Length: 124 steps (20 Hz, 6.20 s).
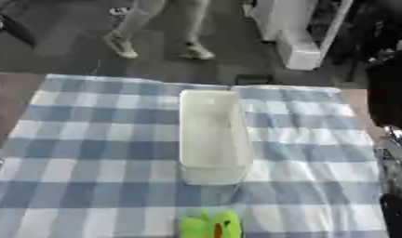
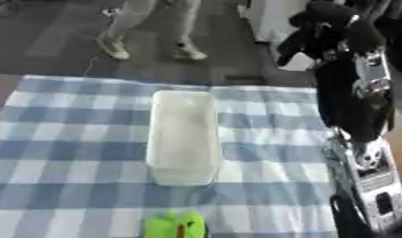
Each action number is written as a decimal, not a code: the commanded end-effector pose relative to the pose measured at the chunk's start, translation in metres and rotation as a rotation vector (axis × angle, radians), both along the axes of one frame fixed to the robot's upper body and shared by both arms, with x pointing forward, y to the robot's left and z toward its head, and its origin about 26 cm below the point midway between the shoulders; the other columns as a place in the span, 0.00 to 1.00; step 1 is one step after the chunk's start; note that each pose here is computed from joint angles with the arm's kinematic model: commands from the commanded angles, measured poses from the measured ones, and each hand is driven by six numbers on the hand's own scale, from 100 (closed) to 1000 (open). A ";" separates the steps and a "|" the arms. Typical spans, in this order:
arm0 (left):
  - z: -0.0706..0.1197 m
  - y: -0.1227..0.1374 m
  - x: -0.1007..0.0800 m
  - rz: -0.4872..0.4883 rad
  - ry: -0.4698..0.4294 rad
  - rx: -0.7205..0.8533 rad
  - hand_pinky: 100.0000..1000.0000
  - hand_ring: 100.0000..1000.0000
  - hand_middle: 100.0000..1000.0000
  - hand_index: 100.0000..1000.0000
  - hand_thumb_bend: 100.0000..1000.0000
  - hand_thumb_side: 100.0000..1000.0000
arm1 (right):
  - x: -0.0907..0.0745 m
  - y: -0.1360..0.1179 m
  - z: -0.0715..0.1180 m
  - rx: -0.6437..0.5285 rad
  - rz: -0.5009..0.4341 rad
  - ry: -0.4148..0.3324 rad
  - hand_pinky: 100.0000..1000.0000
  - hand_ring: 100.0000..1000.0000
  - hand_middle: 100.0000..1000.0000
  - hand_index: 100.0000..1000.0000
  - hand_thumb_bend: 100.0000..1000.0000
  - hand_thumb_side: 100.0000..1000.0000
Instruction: Pick up objects on the table and place them in the box.
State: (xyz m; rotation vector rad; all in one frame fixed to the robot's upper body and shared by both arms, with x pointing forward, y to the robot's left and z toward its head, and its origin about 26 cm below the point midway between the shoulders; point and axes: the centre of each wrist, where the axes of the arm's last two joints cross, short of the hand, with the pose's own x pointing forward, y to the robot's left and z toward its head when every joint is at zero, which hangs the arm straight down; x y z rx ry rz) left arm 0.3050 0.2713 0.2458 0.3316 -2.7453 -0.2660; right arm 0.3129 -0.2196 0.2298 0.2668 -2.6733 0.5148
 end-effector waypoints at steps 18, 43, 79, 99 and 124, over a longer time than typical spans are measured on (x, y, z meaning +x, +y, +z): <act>0.002 0.003 -0.003 0.012 0.070 0.075 0.12 0.73 0.82 0.80 0.18 0.99 | 0.029 -0.008 -0.002 -0.399 0.049 -0.154 0.48 0.59 0.75 0.80 0.10 0.86; -0.007 0.001 -0.004 -0.006 0.105 0.117 0.05 0.73 0.84 0.80 0.18 0.99 | 0.018 0.009 -0.011 -0.808 0.264 -0.418 0.63 0.69 0.78 0.80 0.19 0.81; -0.009 -0.001 -0.004 -0.017 0.112 0.120 0.04 0.73 0.85 0.80 0.17 0.99 | 0.038 0.077 -0.071 -0.936 0.596 -0.232 0.54 0.69 0.83 0.93 0.22 0.76; -0.009 0.001 -0.004 -0.011 0.115 0.120 0.04 0.73 0.85 0.80 0.17 0.99 | 0.039 0.079 -0.089 -0.991 0.669 -0.042 0.46 0.68 0.85 1.00 0.23 0.74; -0.009 0.002 -0.004 -0.009 0.114 0.120 0.05 0.73 0.85 0.80 0.17 0.99 | 0.033 0.098 -0.105 -1.057 0.716 0.123 0.51 0.73 0.89 1.00 0.23 0.81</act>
